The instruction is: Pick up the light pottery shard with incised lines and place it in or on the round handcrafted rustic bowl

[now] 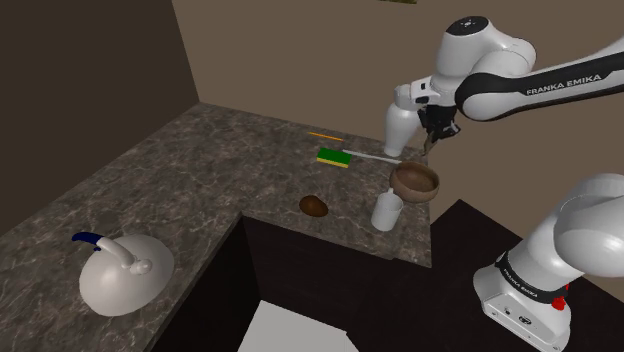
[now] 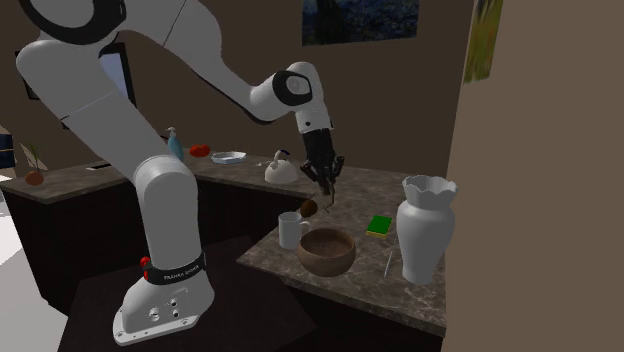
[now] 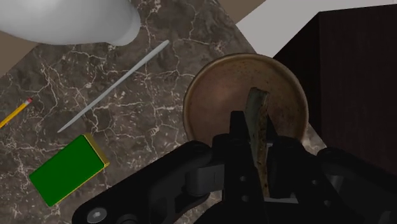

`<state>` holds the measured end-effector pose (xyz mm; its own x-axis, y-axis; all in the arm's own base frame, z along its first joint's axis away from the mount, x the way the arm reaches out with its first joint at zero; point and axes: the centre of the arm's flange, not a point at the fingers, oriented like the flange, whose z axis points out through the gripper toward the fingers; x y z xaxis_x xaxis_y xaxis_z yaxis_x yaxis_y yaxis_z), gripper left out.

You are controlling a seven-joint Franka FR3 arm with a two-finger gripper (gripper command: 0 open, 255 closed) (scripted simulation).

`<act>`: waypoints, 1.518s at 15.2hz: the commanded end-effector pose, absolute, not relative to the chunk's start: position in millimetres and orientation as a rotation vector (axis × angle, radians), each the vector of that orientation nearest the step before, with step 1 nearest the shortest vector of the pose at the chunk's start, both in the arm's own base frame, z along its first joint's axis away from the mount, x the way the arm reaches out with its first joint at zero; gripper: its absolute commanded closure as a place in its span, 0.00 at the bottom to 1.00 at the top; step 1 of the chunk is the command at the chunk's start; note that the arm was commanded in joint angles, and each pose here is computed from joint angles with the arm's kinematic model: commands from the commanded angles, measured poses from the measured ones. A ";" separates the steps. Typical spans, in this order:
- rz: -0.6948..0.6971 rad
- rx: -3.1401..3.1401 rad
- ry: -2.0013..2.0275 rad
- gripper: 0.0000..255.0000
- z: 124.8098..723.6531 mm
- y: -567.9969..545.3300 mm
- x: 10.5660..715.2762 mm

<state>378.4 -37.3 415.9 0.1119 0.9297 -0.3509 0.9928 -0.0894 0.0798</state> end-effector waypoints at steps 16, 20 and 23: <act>-0.303 2.098 1.892 1.00 326.9 -43.0 376.0; -0.303 2.098 1.892 1.00 326.9 -43.0 376.0; -0.303 2.098 1.892 1.00 326.9 -43.0 376.0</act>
<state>376.0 -43.0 327.0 0.1105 0.9298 -0.3511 0.9929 -0.0880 0.0794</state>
